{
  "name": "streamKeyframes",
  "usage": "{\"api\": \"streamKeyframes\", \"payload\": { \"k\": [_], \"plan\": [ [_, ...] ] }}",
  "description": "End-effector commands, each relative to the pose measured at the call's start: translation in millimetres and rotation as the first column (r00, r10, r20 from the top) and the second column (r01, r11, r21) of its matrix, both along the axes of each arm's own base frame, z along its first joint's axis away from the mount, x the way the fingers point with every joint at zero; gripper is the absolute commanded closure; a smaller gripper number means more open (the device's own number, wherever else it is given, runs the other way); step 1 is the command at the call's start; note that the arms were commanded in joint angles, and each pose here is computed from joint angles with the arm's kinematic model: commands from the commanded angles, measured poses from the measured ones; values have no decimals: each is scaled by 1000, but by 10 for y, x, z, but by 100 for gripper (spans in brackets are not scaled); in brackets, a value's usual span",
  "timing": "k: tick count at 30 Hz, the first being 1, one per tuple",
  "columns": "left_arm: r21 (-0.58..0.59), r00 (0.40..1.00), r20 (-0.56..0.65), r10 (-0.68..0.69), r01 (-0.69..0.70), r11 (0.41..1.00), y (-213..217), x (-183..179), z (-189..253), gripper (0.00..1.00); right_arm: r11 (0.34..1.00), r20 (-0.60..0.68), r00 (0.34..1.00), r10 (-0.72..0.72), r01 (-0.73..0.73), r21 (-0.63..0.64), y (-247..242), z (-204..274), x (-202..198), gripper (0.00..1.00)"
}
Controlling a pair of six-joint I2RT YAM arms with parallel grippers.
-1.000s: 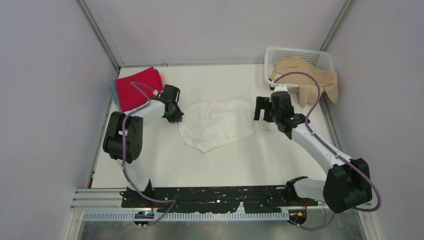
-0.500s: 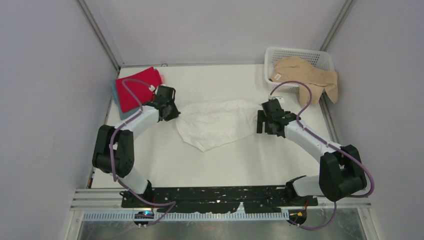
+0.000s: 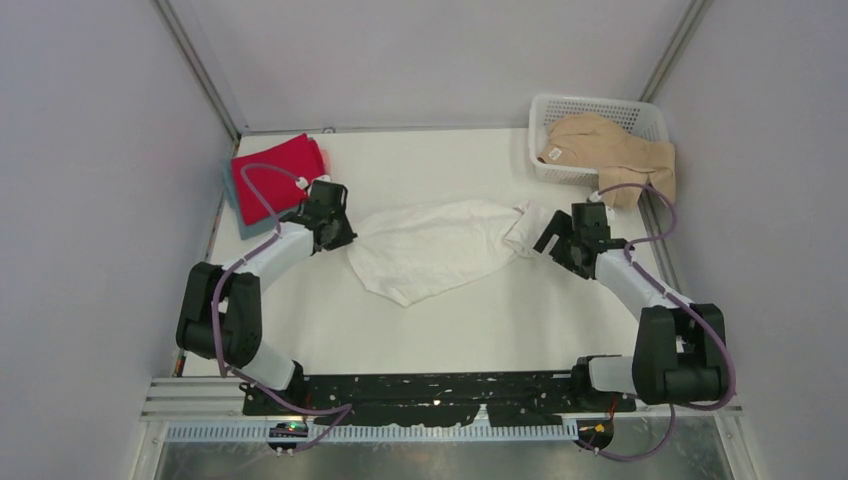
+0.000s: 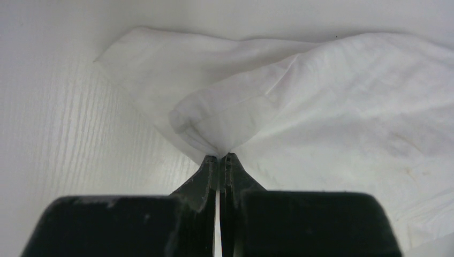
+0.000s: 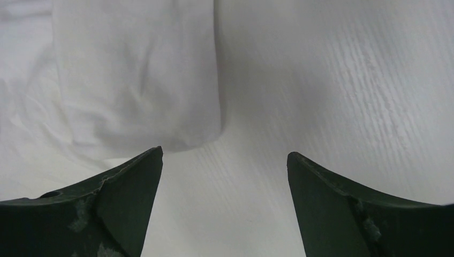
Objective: Fold and stack the t-shirts
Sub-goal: Flatten out the tshirt
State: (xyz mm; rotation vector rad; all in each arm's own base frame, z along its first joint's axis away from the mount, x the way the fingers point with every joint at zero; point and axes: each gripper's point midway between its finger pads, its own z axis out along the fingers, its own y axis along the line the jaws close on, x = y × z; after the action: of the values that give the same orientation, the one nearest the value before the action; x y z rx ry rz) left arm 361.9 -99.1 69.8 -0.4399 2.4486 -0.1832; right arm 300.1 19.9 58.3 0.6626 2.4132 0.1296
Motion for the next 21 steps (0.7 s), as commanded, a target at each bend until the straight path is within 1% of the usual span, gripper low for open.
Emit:
{"api": "streamKeyframes", "payload": {
  "k": [1, 4, 6, 7, 8, 9, 11, 12, 13, 14, 15, 16, 17, 19, 21],
  "plan": [
    [-1, 996, 87, -12, 12, 1000, 3, 96, 173, 100, 984, 119, 992, -40, 18, 179, 240, 87, 488, 11],
    [-3, 996, 83, -14, 14, 1000, 4, 83, 164, 100, 968, 133, 984, -121, 86, 237, 210, -5, 628, 20],
    [-5, 996, 84, -16, 17, 1000, -2, 83, 166, 100, 960, 118, 982, -147, 113, 256, 200, -101, 653, 24],
    [-7, 996, 85, -18, 18, 1000, -5, 81, 168, 100, 958, 95, 984, -150, 121, 259, 205, -181, 634, 24],
    [-8, 996, 86, -19, 19, 1000, -8, 82, 168, 100, 956, 108, 982, -154, 120, 268, 213, -185, 678, 25],
    [-10, 996, 86, -20, 21, 1000, -14, 84, 166, 100, 953, 91, 985, -147, 117, 278, 238, -256, 669, 26],
    [-10, 996, 85, -21, 22, 1000, -17, 87, 168, 100, 948, 86, 986, -142, 110, 300, 280, -320, 683, 31],
    [-10, 996, 84, -20, 21, 1000, -14, 89, 167, 100, 945, 99, 985, -140, 103, 309, 296, -308, 713, 39],
    [-8, 996, 82, -18, 19, 1000, -10, 88, 167, 100, 945, 101, 985, -138, 100, 313, 302, -307, 713, 43],
    [-5, 996, 82, -17, 18, 1000, -4, 89, 169, 100, 945, 107, 985, -138, 99, 313, 303, -294, 720, 52],
    [-4, 996, 85, -16, 17, 1000, -5, 91, 179, 100, 947, 118, 983, -140, 98, 306, 287, -260, 731, 56],
    [-1, 996, 87, -13, 13, 1000, 5, 97, 193, 100, 950, 117, 983, -145, 104, 295, 264, -250, 726, 64],
    [0, 996, 91, -11, 11, 1000, 10, 102, 206, 100, 954, 133, 981, -140, 98, 284, 249, -192, 742, 69],
    [9, 995, 102, -4, 4, 1000, 32, 114, 252, 100, 964, 151, 979, -140, 100, 247, 187, -110, 749, 74],
    [23, 993, 117, 6, -9, 1000, 70, 124, 313, 100, 975, 166, 974, -154, 123, 183, 62, -12, 746, 77]
  ]
}}
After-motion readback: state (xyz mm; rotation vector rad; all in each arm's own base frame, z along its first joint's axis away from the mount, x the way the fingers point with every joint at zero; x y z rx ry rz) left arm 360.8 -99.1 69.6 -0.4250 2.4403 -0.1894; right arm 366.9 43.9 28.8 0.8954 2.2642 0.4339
